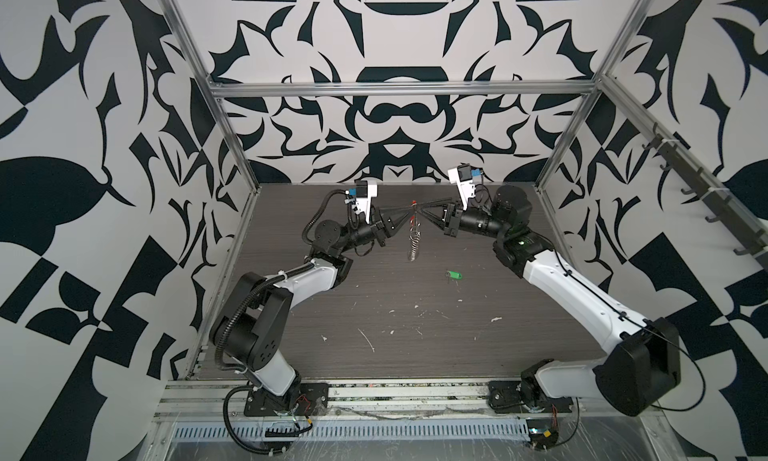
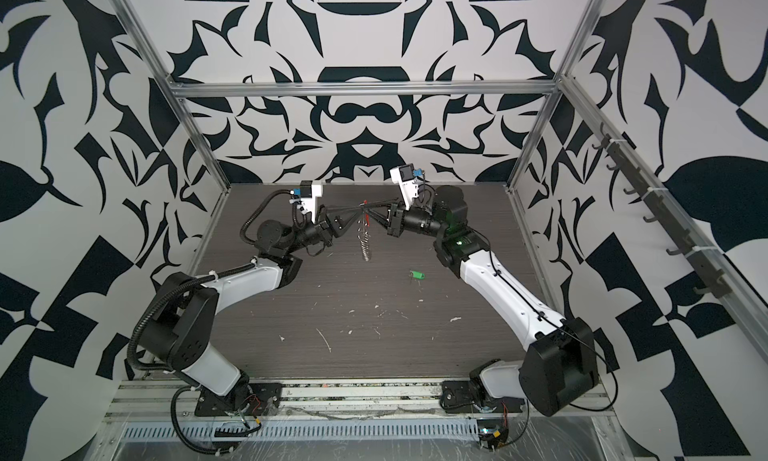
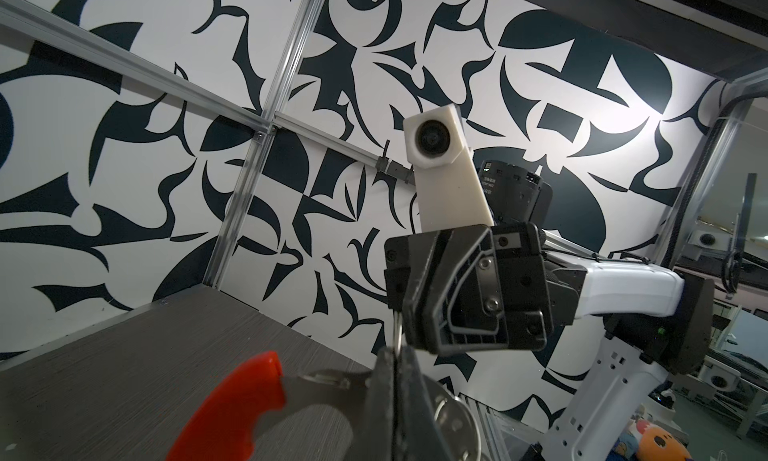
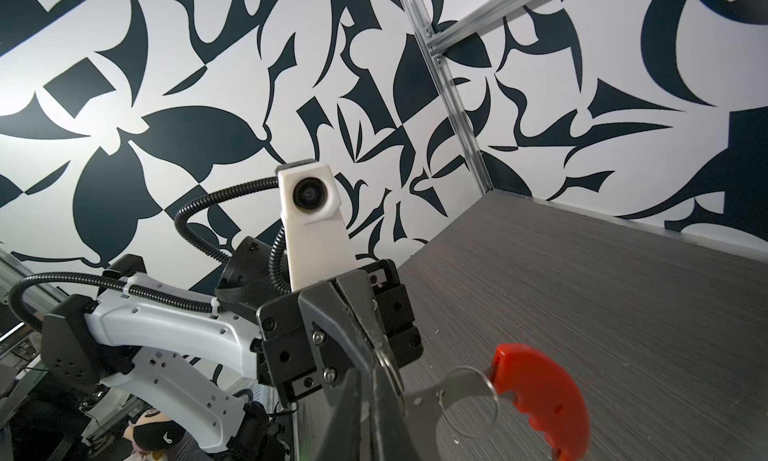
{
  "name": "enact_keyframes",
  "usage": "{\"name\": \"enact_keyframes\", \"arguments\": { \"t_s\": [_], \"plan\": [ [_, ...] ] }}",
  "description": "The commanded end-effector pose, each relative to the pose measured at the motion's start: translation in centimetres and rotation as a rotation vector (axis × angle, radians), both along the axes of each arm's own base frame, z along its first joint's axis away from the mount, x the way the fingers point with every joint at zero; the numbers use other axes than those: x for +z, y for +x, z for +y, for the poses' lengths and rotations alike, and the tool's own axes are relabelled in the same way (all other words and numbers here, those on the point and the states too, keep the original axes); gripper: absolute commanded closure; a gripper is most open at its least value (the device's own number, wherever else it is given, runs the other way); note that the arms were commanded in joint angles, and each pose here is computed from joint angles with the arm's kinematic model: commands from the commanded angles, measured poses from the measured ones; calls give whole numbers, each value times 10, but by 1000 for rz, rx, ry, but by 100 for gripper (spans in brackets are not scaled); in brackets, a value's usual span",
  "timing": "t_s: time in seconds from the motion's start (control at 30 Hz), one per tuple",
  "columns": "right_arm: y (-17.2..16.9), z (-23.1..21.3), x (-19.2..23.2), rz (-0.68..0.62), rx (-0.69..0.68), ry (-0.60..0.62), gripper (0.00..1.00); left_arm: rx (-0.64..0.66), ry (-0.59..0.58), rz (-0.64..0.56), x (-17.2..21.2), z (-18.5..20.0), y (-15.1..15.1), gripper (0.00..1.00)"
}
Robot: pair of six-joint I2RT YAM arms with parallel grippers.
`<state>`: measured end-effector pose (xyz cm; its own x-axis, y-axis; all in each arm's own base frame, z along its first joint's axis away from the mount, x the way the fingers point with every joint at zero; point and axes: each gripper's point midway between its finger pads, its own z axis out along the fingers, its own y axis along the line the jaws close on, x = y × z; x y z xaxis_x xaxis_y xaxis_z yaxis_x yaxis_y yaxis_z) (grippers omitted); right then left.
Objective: Put the keys on the keyring
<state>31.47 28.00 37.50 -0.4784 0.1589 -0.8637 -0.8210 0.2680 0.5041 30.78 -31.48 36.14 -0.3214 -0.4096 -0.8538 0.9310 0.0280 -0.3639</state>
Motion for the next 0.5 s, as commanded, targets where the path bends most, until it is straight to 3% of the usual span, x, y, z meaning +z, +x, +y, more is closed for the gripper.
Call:
{"name": "enact_keyframes", "arguments": {
  "t_s": [0.0, 0.27, 0.47],
  "plan": [
    [-8, -3, 32, -100, 6, 40, 84, -14, -55, -87, 28, 4, -9, 100],
    [-4, -25, 34, -116, -82, 31, 75, -13, -56, -93, 29, 6, -12, 100],
    [-1, -23, 34, -81, -46, 54, 72, -14, -60, -93, 31, 6, -12, 100]
  ]
}}
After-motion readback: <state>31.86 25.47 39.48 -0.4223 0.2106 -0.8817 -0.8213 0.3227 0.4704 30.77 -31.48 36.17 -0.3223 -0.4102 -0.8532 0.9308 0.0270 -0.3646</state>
